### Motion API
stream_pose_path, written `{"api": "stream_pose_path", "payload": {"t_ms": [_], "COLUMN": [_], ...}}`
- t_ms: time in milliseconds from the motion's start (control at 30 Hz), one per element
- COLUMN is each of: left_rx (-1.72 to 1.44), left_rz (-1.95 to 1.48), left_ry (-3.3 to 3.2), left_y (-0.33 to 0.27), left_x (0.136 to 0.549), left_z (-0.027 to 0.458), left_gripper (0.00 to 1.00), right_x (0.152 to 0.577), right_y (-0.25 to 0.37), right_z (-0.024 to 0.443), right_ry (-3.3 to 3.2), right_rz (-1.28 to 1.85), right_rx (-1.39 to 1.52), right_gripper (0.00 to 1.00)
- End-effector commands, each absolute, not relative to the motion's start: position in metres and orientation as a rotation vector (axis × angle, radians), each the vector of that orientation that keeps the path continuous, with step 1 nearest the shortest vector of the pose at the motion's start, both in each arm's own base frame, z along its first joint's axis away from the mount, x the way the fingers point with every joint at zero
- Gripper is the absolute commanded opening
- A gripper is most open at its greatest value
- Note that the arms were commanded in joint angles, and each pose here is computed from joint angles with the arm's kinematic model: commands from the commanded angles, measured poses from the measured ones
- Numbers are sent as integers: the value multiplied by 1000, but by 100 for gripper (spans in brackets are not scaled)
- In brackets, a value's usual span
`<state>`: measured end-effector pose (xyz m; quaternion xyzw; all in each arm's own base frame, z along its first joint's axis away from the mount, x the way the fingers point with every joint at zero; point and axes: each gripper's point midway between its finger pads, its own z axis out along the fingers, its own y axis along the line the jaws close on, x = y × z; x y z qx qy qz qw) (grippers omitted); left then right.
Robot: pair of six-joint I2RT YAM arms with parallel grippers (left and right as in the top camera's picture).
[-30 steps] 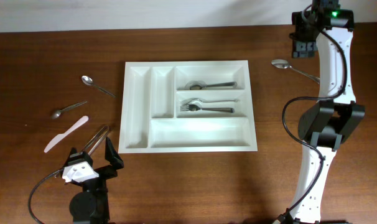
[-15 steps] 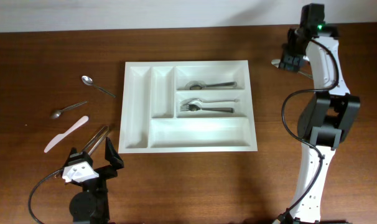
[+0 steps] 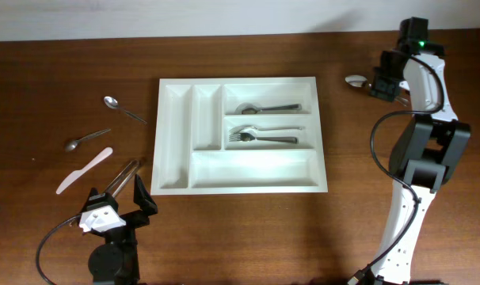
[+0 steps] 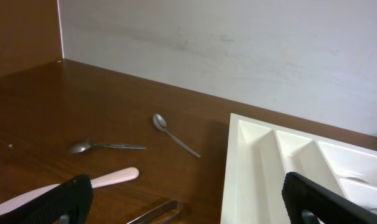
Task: Pack container
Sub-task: 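Lower the right gripper and close it on the second spoon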
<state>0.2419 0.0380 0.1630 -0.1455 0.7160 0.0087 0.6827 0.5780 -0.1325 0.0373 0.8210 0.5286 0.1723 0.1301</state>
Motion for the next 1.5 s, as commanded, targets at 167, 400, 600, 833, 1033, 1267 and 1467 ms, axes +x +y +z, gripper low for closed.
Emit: {"api": "stream_pose_path", "payload": {"t_ms": [167, 400, 600, 833, 1033, 1267, 1467], "left_rx": [-312, -312, -312, -312, -312, -313, -312], "left_rz": [24, 24, 24, 24, 24, 24, 24], "left_ry": [1607, 1607, 1607, 1607, 1607, 1607, 1607], "left_y": [37, 37, 37, 37, 37, 37, 37], "left_x": [242, 242, 242, 242, 242, 242, 242], "left_z": [161, 161, 161, 161, 161, 161, 161], "left_gripper": [99, 99, 99, 99, 99, 99, 99], "right_x": [571, 572, 574, 591, 592, 591, 592], "right_y": [-152, -145, -129, -115, -107, -103, -99], "right_z": [34, 23, 3, 6, 6, 5, 5], "right_ry": [1587, 1654, 1730, 1772, 1788, 1800, 1811], "right_rz": [434, 437, 443, 501, 503, 507, 535], "right_rx": [2327, 2304, 2297, 2202, 2192, 2197, 2199], "right_gripper": [72, 76, 77, 76, 75, 71, 62]}}
